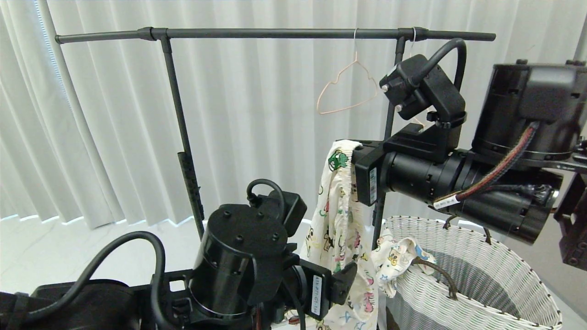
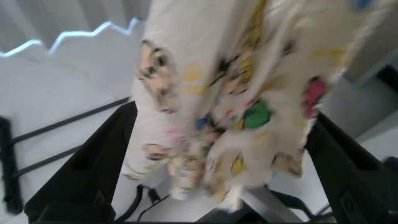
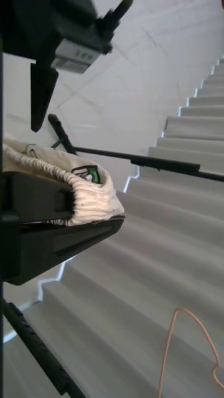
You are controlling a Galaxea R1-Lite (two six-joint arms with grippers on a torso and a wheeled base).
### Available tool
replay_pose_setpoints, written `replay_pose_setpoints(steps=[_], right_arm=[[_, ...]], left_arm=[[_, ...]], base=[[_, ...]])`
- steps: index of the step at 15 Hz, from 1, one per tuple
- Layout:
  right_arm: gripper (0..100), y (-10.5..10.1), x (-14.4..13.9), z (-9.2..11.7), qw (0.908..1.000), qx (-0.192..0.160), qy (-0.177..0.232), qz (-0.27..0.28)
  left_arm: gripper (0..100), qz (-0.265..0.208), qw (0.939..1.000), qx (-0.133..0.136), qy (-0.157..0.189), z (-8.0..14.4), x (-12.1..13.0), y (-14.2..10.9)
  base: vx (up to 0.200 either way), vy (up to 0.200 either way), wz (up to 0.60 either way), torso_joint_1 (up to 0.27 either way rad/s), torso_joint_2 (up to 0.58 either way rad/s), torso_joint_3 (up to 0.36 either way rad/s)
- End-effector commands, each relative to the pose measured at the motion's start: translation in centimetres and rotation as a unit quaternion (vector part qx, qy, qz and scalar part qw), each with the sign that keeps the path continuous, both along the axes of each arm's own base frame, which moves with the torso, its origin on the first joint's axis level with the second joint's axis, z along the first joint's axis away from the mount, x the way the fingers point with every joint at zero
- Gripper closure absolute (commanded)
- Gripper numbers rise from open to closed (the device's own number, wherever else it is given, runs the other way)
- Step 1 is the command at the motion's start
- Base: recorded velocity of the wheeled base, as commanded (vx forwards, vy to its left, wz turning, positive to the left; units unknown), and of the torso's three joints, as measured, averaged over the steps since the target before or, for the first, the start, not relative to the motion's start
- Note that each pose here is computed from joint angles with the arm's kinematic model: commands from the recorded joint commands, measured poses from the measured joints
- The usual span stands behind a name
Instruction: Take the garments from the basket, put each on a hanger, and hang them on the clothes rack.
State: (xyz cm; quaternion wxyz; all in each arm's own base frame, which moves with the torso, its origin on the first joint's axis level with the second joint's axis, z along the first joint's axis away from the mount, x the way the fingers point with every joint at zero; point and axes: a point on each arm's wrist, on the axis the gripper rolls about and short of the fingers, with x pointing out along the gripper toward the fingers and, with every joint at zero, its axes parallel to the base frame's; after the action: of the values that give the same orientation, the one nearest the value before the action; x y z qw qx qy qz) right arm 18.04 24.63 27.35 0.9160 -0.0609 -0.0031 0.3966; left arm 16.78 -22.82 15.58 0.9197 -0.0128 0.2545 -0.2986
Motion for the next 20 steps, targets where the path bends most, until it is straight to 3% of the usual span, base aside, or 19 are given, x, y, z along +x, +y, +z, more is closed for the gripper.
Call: replay_pose_setpoints(steps=[1,3,8,13,14,17,18,20], right_arm=[[100,-0.4,-0.4,0.6,1.0000,0.007,-0.005,0.000],[100,-1.0,-0.6,1.0,0.9999,0.012,-0.009,-0.003],[100,-1.7,-0.7,1.5,0.9997,0.018,-0.013,-0.009],[100,-3.8,-2.0,1.0,0.9999,0.002,-0.005,-0.015],[100,-4.5,-2.5,0.7,0.9999,-0.003,-0.005,-0.016],[100,-8.4,-4.1,-0.5,0.9979,-0.031,0.008,-0.057],[100,-9.2,-4.3,-0.6,0.9972,-0.036,0.011,-0.065],[100,-12.9,-6.0,-1.4,0.9928,-0.060,0.032,-0.099]], left_arm=[[0,0.017,0.9994,0.027,0.010,-1.7,0.2,0.2],[0,0.030,0.9975,0.061,0.021,-3.3,-0.5,1.1],[0,0.064,0.9935,0.094,0.012,-5.3,-1.8,2.9],[0,0.060,0.9957,0.070,-0.007,-4.1,-2.8,4.1],[100,0.060,0.9957,0.069,-0.009,-4.0,-3.0,4.4],[100,0.063,0.9901,0.109,-0.062,-3.2,-4.0,6.0],[100,0.062,0.9902,0.101,-0.074,-2.6,-4.0,6.0],[100,0.059,0.9856,0.062,-0.146,1.5,-3.6,6.0]], base=[[0.000,0.000,0.00,0.000,0.00,0.000],[0.000,0.000,0.00,0.000,0.00,0.000],[0.000,0.000,0.00,0.000,0.00,0.000],[0.000,0.000,0.00,0.000,0.00,0.000],[0.000,0.000,0.00,0.000,0.00,0.000],[0.000,0.000,0.00,0.000,0.00,0.000],[0.000,0.000,0.00,0.000,0.00,0.000],[0.000,0.000,0.00,0.000,0.00,0.000]])
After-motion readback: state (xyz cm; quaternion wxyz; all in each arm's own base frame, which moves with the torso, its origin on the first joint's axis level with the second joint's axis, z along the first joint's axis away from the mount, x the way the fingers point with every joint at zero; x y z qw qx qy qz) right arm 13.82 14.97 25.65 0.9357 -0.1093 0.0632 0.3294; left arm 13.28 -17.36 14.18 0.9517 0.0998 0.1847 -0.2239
